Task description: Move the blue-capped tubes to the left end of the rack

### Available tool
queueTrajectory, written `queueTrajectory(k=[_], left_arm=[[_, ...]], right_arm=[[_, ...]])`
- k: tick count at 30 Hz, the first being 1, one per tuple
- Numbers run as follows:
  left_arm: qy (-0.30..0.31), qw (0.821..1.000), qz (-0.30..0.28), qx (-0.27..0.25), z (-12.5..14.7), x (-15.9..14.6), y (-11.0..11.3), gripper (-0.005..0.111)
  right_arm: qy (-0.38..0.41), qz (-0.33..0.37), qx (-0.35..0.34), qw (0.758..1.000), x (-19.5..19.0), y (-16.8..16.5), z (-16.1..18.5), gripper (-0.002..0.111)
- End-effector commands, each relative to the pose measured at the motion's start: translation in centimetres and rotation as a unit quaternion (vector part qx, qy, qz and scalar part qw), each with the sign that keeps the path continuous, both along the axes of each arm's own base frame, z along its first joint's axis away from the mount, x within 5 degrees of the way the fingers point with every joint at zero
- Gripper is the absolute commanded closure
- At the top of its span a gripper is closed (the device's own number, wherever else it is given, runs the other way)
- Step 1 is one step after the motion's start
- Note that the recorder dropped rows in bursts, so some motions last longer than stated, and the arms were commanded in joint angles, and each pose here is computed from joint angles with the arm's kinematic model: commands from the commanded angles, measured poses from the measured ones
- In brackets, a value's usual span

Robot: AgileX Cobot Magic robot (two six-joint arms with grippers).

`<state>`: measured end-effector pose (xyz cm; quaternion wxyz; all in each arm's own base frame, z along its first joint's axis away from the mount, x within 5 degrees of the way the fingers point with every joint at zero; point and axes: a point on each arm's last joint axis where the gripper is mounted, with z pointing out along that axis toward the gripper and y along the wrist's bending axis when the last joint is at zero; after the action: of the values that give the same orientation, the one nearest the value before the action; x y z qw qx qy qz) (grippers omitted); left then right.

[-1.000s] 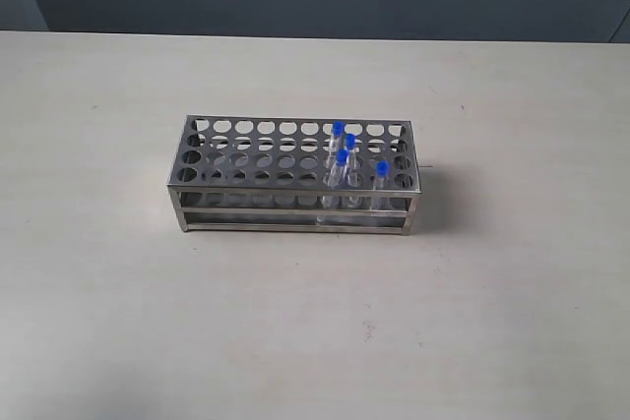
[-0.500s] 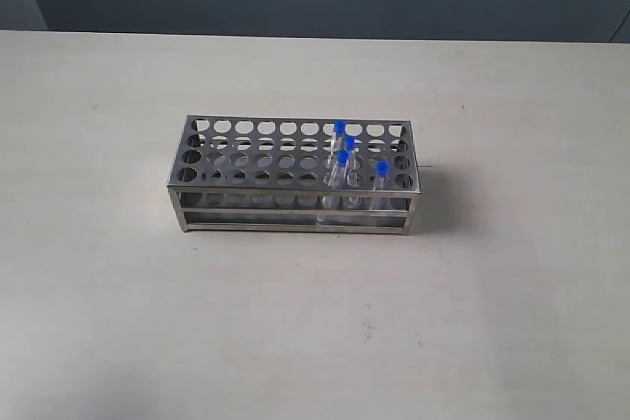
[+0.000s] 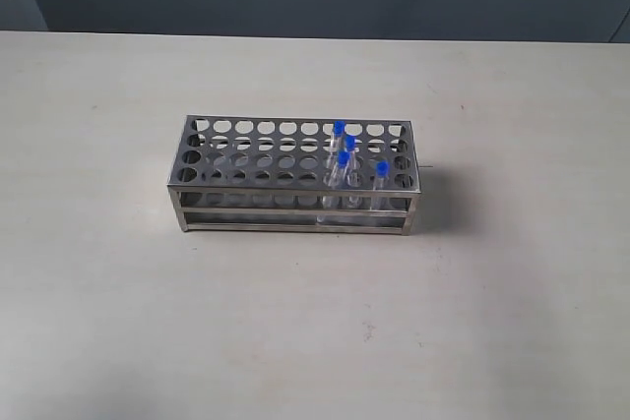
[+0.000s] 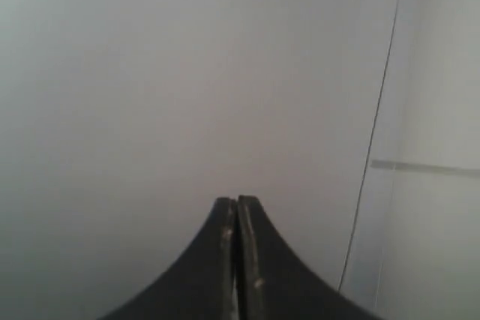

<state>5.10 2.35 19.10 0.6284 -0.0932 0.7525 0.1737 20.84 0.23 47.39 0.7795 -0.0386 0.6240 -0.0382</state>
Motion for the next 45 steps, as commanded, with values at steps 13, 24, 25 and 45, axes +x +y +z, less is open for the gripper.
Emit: queueTrajectory(k=[13, 24, 25, 45], left_arm=[[-0.006, 1.0, -0.002, 0.002, 0.2, 0.0, 0.0, 0.106], [-0.006, 1.0, -0.002, 0.002, 0.2, 0.0, 0.0, 0.106], [-0.006, 1.0, -0.002, 0.002, 0.2, 0.0, 0.0, 0.106], [-0.006, 1.0, -0.002, 0.002, 0.2, 0.0, 0.0, 0.106]], right_arm=[[0.152, 0.158, 0.051, 0.974, -1.8, 5.3, -18.2, 0.107], [0.252, 0.261, 0.018, 0.932, -2.3, 9.9, -21.2, 0.057], [0.263, 0.269, 0.015, 0.927, -2.1, 10.4, -21.7, 0.057], [0.335, 0.368, -0.046, 0.866, -0.2, 15.4, -29.0, 0.048]])
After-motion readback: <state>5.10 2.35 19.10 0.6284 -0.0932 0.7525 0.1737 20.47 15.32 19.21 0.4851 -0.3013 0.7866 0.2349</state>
